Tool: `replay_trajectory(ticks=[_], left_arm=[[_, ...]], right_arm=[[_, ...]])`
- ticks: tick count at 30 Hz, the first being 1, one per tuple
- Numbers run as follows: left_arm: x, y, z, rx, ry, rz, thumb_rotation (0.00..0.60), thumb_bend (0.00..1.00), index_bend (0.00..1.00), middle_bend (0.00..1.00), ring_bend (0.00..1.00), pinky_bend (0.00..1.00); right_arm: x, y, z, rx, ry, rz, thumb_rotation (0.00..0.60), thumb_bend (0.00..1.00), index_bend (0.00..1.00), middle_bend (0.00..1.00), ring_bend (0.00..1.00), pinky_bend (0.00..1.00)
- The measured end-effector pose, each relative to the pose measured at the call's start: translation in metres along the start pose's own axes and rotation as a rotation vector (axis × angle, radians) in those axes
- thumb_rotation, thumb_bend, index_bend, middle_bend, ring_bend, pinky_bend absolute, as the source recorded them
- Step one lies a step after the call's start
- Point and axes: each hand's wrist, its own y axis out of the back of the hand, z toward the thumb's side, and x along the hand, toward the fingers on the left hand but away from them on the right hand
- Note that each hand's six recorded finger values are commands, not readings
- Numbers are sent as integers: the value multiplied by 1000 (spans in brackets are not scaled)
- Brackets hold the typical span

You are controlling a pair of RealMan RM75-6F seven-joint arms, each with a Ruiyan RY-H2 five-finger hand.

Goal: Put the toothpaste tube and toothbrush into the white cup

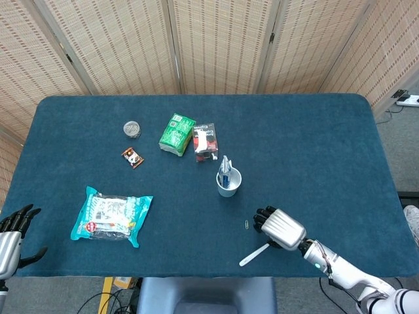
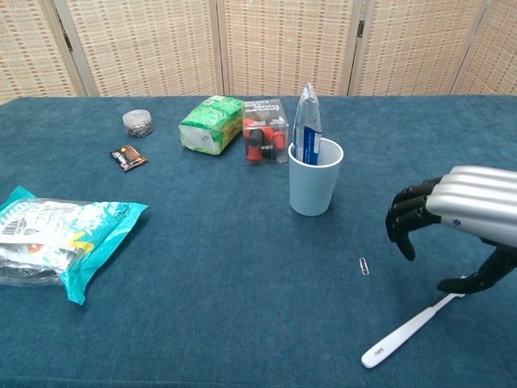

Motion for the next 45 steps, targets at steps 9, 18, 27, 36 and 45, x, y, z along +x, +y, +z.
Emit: replay_trajectory(ticks=[9,18,27,36,45], left_arm=[[3,-3,3,-5,-14,-2,600,248,175,116,142,197],[3,-4,2,-10,-13,-1,600,248,175,116,141,198],[1,-5,-4,-14,0,-1,600,248,175,116,141,197],[0,-7,-6,-18,5,-5,600,249,175,116,141,198],[-1,-8,-9,-19,9,-4,600,248,175,116,141,198]], right_arm=[[6,-24,7,101,68,29,600,93,514,341,219,287],[6,-36,14,172,97,38,600,162,514,317,206,267],[1,-40,14,214,90,41,600,203,500,311,193,235],[2,-43,16,230,92,60,600,224,488,303,184,227],[-1,-46,19,255,98,75,600,265,481,297,180,204]])
